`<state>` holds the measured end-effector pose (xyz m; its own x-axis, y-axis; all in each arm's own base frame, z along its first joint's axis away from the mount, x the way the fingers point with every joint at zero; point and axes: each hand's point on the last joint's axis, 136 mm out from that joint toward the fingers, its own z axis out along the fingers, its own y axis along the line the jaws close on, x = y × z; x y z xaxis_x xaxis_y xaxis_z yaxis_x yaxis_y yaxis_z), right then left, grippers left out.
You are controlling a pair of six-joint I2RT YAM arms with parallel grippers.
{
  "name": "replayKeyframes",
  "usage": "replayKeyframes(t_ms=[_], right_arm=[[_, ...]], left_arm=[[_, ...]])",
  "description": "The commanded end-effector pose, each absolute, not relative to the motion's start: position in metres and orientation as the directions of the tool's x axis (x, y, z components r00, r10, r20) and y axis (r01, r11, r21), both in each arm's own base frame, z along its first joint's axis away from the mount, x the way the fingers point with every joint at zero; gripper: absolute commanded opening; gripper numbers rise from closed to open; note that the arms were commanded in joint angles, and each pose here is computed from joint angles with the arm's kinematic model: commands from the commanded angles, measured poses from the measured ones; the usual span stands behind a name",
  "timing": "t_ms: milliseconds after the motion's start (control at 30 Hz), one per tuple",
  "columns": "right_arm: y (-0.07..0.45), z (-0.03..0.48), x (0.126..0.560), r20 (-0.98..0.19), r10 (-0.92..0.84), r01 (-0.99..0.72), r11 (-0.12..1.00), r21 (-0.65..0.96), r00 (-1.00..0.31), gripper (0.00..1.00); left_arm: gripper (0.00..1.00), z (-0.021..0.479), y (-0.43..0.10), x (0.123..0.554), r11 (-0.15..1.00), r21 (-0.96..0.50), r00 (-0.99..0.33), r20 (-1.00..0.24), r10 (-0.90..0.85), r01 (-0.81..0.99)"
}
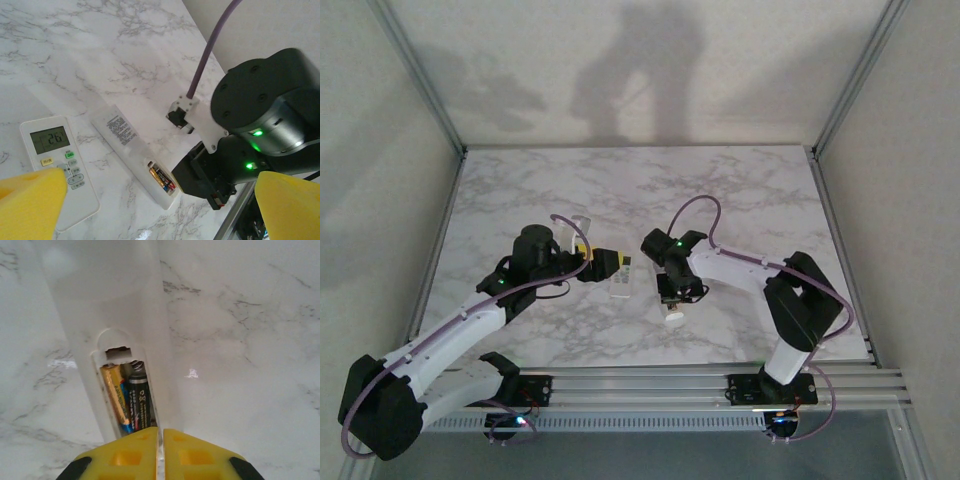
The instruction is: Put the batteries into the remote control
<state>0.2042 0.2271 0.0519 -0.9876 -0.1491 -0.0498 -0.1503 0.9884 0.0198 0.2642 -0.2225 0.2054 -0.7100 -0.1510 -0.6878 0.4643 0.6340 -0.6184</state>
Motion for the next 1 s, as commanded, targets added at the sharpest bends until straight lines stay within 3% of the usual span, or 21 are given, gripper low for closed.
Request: replayKeyframes(t_ms=[0, 967], right_arm=[[0.232, 0.066, 0.204, -0.067, -0.141, -0.144, 0.989, 0.044, -0.988, 0.11], [0.235, 0.022, 0.19, 0.034, -0.177, -0.177, 0.984, -0.014, -0.984, 0.11]], left_arm=[[0.96, 0.21, -0.221, 0.265, 0.624, -0.621, -0.696, -0.698, -0.165, 0.474], [0.96, 0.209, -0.221, 0.264, 0.626, -0.616, -0.692, -0.703, -0.162, 0.479]])
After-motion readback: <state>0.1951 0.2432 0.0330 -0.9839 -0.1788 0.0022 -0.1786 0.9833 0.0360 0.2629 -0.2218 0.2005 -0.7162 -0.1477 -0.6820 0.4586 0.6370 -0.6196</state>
